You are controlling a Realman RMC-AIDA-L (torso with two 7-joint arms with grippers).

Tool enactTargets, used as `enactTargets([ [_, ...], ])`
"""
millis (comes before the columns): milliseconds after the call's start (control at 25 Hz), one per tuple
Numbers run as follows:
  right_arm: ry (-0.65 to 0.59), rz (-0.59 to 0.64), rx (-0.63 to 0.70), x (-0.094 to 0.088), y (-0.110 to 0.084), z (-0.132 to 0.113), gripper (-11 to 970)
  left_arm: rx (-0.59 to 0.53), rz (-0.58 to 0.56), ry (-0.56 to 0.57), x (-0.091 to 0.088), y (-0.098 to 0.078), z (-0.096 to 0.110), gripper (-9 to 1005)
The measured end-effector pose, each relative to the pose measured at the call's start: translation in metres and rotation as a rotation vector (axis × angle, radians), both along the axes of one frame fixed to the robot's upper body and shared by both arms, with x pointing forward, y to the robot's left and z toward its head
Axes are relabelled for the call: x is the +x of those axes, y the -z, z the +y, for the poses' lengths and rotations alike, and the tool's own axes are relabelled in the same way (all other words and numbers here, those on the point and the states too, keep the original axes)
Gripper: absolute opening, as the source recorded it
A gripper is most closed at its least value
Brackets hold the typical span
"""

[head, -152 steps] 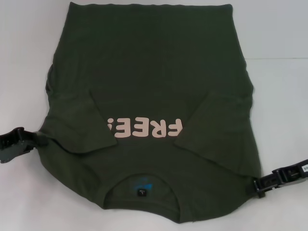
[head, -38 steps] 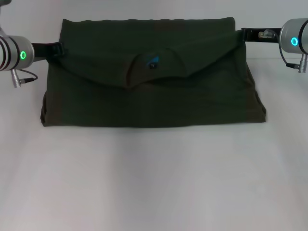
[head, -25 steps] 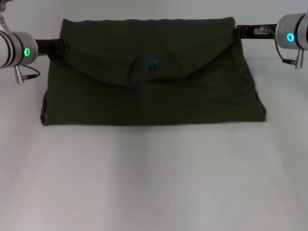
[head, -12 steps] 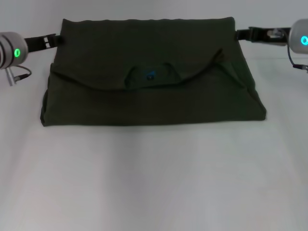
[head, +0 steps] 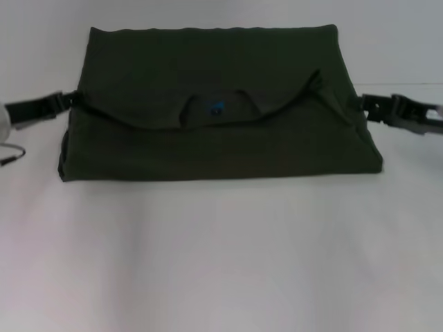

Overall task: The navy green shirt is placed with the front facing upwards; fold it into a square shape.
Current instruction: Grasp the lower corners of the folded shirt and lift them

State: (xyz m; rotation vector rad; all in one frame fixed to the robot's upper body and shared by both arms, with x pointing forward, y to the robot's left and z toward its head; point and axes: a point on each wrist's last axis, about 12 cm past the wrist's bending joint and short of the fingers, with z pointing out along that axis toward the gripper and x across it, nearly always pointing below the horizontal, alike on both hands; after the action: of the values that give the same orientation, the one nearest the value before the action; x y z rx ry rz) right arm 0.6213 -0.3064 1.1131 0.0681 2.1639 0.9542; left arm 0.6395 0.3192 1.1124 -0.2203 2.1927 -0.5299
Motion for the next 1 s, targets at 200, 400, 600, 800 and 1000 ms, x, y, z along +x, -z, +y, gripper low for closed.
enactTargets([
  [200, -0.023, -0.010, 0.080, -0.026, 0.011, -0.014, 707, -0.031, 0.005, 0.090, -0.025, 0.010, 0.017, 894],
  [400, -0.022, -0.017, 0.087, -0.031, 0.014, -0.016, 706, -0.037, 0.017, 0.097, -0.035, 0.017, 0.028, 908],
  [600, -0.033, -0.028, 0.082, -0.028, 0.012, -0.013, 707, -0.027, 0.063, 0.124, -0.037, 0.028, 0.020, 904],
  [800, -0.033, -0.031, 0.088, -0.028, 0.011, -0.013, 707, -0.010, 0.093, 0.141, -0.037, 0.038, 0.011, 899],
  [1000, -0.032, -0.032, 0.092, -0.028, 0.012, -0.013, 707, 0.001, 0.102, 0.152, -0.037, 0.042, 0.006, 893],
])
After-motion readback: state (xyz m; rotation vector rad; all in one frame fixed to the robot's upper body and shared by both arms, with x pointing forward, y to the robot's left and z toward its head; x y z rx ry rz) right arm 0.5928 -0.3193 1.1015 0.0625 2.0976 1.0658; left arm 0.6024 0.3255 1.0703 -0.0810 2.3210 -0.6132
